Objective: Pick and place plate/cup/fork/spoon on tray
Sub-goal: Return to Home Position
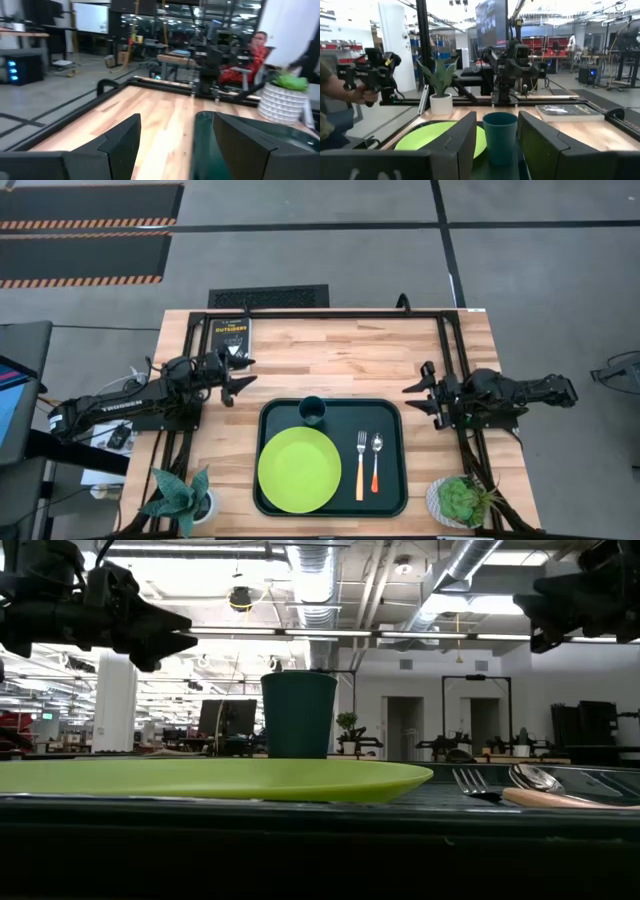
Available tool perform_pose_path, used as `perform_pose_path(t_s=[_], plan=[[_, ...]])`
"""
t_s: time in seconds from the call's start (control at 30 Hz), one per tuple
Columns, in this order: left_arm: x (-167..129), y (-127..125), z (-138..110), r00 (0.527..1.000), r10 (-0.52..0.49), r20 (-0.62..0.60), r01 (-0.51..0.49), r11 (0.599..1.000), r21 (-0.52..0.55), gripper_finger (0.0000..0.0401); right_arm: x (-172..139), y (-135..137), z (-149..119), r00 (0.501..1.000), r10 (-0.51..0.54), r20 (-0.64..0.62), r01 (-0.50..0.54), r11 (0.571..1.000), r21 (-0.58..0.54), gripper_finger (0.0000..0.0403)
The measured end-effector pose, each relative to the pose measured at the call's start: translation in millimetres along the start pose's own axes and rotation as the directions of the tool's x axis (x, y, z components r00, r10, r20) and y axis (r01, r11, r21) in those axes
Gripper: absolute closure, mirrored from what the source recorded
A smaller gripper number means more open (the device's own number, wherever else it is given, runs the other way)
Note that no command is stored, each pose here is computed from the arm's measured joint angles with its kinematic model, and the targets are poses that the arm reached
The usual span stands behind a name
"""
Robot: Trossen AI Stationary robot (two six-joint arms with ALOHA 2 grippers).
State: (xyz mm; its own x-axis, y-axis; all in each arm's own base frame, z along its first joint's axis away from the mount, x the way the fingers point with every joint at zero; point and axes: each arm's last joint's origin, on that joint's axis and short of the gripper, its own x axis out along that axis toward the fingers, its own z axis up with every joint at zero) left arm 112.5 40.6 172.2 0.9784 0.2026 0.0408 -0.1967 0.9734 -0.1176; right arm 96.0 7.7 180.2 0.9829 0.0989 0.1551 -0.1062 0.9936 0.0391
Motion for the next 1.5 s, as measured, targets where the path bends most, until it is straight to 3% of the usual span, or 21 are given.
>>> perform_pose_path(t_s=[0.23,0.7,1.5], plan=[[0,3,-3,0.995,0.101,-0.026,-0.102,0.993,-0.060,0.0163,0,0,-9,0.996,-0.004,-0.091,0.008,0.999,0.041,0.0232],[-6,6,-34,0.931,0.141,-0.336,-0.177,0.981,-0.079,0.0163,-1,-1,-13,0.991,-0.011,-0.133,0.017,0.999,0.044,0.0232],[-7,7,-32,0.927,0.178,-0.331,-0.211,0.975,-0.065,0.0163,-1,-1,-14,0.990,-0.008,-0.140,0.015,0.999,0.047,0.0233]])
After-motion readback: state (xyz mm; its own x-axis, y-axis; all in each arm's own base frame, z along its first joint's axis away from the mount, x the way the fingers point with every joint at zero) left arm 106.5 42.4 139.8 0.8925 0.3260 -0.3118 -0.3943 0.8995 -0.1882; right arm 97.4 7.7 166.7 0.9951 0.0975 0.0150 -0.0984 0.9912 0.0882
